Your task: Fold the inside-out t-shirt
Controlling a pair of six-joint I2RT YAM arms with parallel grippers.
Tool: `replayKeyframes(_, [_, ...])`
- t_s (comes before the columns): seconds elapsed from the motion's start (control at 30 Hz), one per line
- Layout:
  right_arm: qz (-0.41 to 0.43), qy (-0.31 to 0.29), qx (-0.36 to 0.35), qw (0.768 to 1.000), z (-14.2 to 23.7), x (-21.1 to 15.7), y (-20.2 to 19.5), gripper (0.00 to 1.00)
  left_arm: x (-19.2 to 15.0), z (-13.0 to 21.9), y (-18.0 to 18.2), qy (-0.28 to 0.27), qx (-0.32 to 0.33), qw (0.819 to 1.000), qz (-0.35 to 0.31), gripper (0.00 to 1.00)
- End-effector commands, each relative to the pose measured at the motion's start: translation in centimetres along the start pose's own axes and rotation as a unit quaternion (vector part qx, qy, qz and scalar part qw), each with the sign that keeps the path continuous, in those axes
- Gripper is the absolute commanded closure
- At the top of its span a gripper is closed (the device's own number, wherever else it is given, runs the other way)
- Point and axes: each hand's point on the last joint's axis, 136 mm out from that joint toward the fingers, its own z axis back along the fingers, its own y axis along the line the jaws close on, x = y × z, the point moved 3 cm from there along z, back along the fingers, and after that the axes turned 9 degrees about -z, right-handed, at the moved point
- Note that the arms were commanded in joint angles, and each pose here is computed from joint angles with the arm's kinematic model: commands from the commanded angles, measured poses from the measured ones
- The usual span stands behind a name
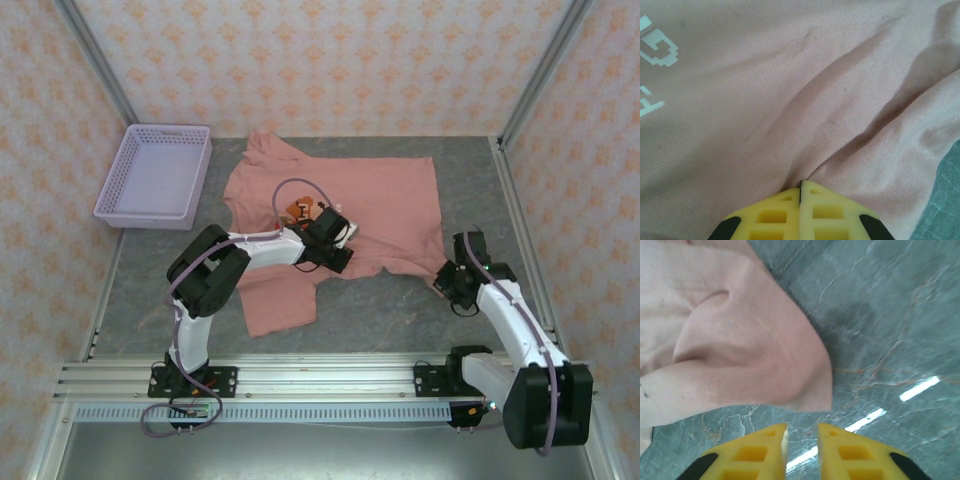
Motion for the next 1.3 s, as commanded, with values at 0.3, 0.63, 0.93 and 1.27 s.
replayKeyframes(0.3, [0.024,-0.009,-0.030,0.999,-1.1,2.6,2.3,0.52,-6.8,-1.4,1.7,0.131,0.026,0.991,0.020,1.00])
replayKeyframes(0.63, [-0.016,-0.012,-0.029,0.999,0.0,-0.6,-1.7,0.58,-6.5,-1.3,1.5,0.127,0.024,0.991,0.020,1.00])
replayKeyframes(0.93, [-0.022,0.024,-0.027,0.999,-2.5,-1.8,-1.5,0.64,-6.6,-1.3,1.6,0.130,0.025,0.991,0.021,1.00])
replayKeyframes(1.27, [0.027,0.001,-0.046,0.999,-3.9,1.8,1.5,0.59,-6.6,-1.2,1.6,0.129,0.027,0.991,0.020,1.00])
